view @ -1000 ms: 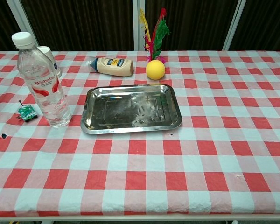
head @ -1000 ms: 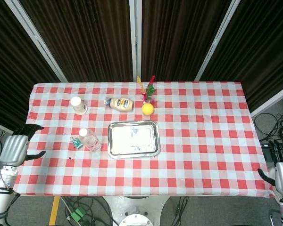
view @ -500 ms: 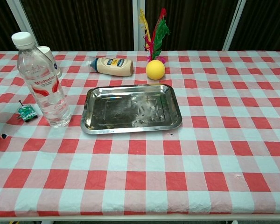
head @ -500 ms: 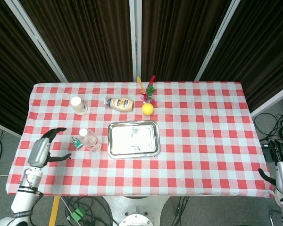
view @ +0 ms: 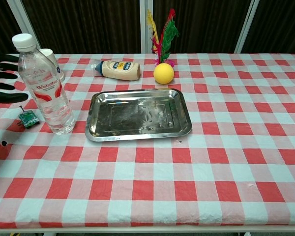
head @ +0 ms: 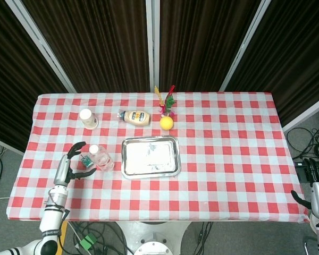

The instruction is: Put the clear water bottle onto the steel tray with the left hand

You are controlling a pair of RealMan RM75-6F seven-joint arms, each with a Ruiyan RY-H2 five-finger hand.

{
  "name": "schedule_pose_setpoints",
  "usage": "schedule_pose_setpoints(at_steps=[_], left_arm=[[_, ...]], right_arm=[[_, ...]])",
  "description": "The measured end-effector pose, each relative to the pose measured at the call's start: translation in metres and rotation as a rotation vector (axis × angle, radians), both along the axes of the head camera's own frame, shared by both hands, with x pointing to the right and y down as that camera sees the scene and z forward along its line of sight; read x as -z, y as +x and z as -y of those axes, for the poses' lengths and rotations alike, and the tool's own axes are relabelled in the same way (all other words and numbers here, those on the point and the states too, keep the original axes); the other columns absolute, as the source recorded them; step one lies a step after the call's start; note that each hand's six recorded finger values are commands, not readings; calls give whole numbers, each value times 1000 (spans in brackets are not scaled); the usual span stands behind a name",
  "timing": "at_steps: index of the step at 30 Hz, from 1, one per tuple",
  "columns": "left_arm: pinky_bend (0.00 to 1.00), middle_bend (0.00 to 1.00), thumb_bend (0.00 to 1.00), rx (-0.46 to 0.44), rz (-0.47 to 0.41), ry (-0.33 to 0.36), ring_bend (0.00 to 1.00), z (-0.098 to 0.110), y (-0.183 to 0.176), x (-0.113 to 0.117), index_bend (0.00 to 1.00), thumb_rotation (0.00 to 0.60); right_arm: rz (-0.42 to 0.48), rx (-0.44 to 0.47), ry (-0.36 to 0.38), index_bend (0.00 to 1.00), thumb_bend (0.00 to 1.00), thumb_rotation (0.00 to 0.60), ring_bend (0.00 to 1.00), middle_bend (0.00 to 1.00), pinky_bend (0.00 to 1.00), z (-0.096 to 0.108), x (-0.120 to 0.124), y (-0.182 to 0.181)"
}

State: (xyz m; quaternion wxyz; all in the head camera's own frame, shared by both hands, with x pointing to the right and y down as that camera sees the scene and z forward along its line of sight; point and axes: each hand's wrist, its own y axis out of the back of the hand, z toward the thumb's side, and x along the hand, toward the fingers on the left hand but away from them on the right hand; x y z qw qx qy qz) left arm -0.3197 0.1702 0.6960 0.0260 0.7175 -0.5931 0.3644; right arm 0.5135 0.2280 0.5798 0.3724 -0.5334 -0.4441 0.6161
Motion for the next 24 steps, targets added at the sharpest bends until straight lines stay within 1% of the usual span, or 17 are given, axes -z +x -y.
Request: schedule_pose_setpoints(at_steps=[1, 2, 6, 8, 9, 12, 14, 21, 24], left_arm=[[204, 242, 0, 2, -19, -10, 167, -1, 3, -2, 215, 493], [203, 240, 0, 3, -37, -19, 165, -1, 6, -3, 214, 483], [203, 238, 0, -1, -103, -44, 164, -5, 19, -7, 210, 484], [203, 237, 0, -5, -115, -47, 164, -6, 24, -8, 209, 484], [202, 237, 0, -10, -119, -46, 164, -5, 28, -10, 209, 495], [203, 238, 0, -25, -126, -43, 164, -2, 35, -13, 209, 577], [202, 237, 0, -32, -130, -42, 163, -1, 40, -16, 209, 598], [202, 241, 0, -49, -123, -16, 161, 3, 51, -26, 210, 600], [205, 284, 2, -44, -124, -3, 166, 8, 51, -28, 237, 600]], right_arm=[[2, -3, -2, 0, 108, 600, 0, 69, 0, 0, 0, 0], [3, -4, -4, 0, 108, 600, 0, 69, 0, 0, -1, 1], [5, -9, -9, 0, 110, 600, 0, 70, 0, -1, -1, 1], [8, -14, -9, 0, 110, 600, 0, 70, 0, -1, -1, 2], [10, -16, -10, 0, 110, 600, 0, 70, 0, -1, -1, 3], [13, -23, -10, 0, 111, 600, 0, 70, 0, -1, -1, 4], [15, -28, -12, 0, 111, 600, 0, 70, 0, -1, -1, 4], [26, -39, -18, 0, 111, 600, 0, 70, 0, -2, -1, 5], [31, -41, -24, 0, 111, 600, 0, 70, 0, -2, -2, 5]])
